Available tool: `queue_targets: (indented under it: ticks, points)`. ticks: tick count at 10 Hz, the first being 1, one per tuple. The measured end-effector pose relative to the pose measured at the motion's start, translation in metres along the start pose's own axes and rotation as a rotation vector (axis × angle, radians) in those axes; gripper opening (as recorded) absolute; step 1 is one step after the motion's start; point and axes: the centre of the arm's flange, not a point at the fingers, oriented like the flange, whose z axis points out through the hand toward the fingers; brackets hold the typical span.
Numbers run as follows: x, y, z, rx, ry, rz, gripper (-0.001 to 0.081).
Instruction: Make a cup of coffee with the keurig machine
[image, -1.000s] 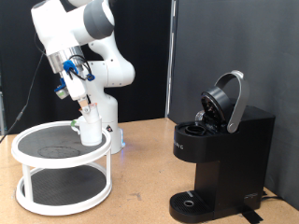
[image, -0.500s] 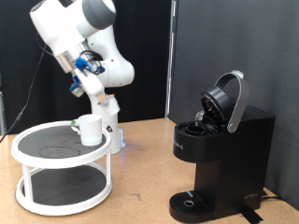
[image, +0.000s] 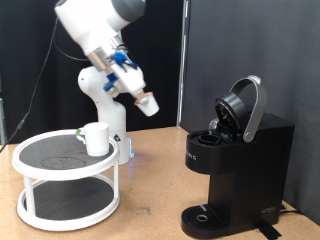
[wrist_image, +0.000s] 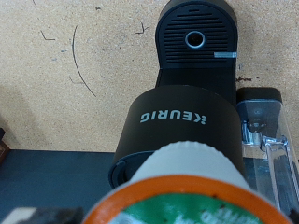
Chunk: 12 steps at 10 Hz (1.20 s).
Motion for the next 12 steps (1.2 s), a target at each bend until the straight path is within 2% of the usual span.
queue_targets:
  ticks: [1,2,4,5,9,12]
  points:
    - [0.001,0.000,0.000,0.000,-0.001,0.000,0.0379]
    - [-0.001,0.000,0.000,-0.012,-0.032,0.003,0.0379]
    - [-0.019,0.008,0.001,-0.048,-0.120,-0.036,0.0379]
    - [-0.032,0.014,0.005,-0.058,-0.129,-0.062,0.0379]
    - [-0.083,0.048,0.027,-0.101,-0.101,-0.184,0.0379]
    - [-0.100,0.067,0.039,-0.106,-0.089,-0.227,0.0379]
